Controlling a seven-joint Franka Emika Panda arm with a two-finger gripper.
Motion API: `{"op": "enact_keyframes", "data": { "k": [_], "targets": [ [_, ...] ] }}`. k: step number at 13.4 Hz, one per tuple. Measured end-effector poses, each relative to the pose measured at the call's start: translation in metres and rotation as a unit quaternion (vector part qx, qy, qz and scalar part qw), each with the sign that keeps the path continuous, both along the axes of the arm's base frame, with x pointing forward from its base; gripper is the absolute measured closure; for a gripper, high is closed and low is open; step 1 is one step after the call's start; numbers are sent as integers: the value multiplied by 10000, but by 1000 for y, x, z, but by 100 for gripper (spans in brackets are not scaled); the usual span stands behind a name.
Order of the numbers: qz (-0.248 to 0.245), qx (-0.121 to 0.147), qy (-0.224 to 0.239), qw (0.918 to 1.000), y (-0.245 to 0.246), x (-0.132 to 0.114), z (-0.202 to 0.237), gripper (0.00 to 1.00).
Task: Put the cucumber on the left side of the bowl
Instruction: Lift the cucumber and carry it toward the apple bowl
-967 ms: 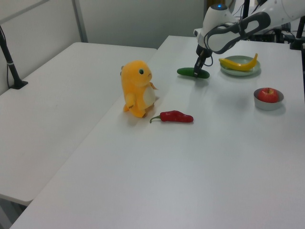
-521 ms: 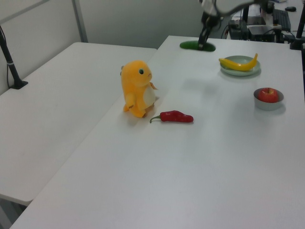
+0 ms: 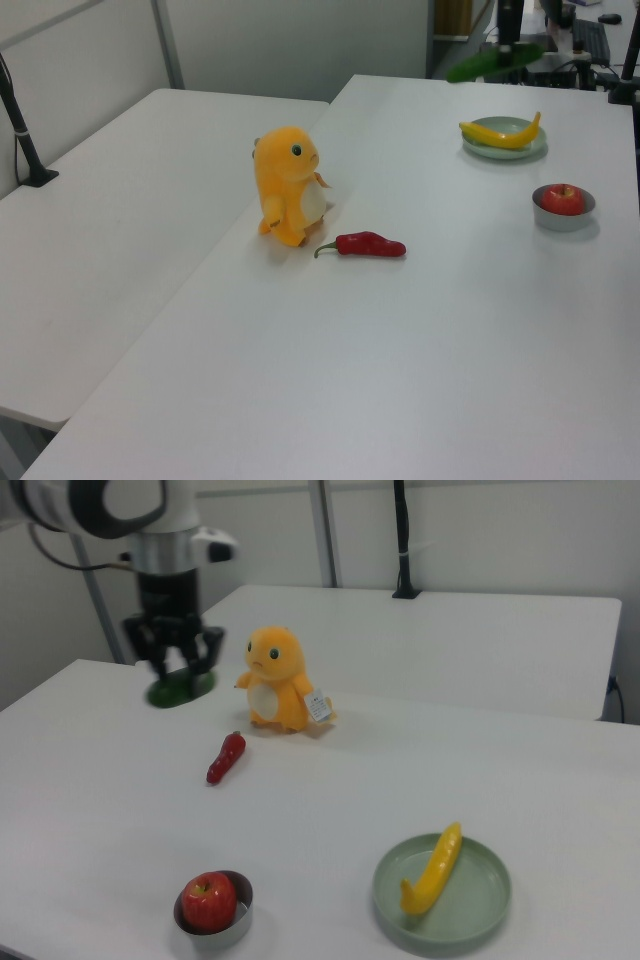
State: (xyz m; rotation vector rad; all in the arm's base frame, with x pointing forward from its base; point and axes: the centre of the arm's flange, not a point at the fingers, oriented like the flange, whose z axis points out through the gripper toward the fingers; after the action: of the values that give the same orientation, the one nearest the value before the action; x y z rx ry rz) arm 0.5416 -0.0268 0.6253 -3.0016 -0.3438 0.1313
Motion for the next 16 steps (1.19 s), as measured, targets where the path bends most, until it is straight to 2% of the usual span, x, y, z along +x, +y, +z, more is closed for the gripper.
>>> {"op": "enact_keyframes", "data": {
  "k": [3, 7, 9, 13, 16],
  "targets": [
    [402, 253, 688, 9965, 42, -37, -17, 53],
    [631, 264, 1330, 9887, 74, -86, -67, 53],
    [441, 234, 1333, 9898, 75, -98, -93, 53],
    [142, 11, 1123, 9936, 98, -106, -165, 53],
    [-4, -220, 727, 9971, 94, -108, -208, 53]
  ]
}}
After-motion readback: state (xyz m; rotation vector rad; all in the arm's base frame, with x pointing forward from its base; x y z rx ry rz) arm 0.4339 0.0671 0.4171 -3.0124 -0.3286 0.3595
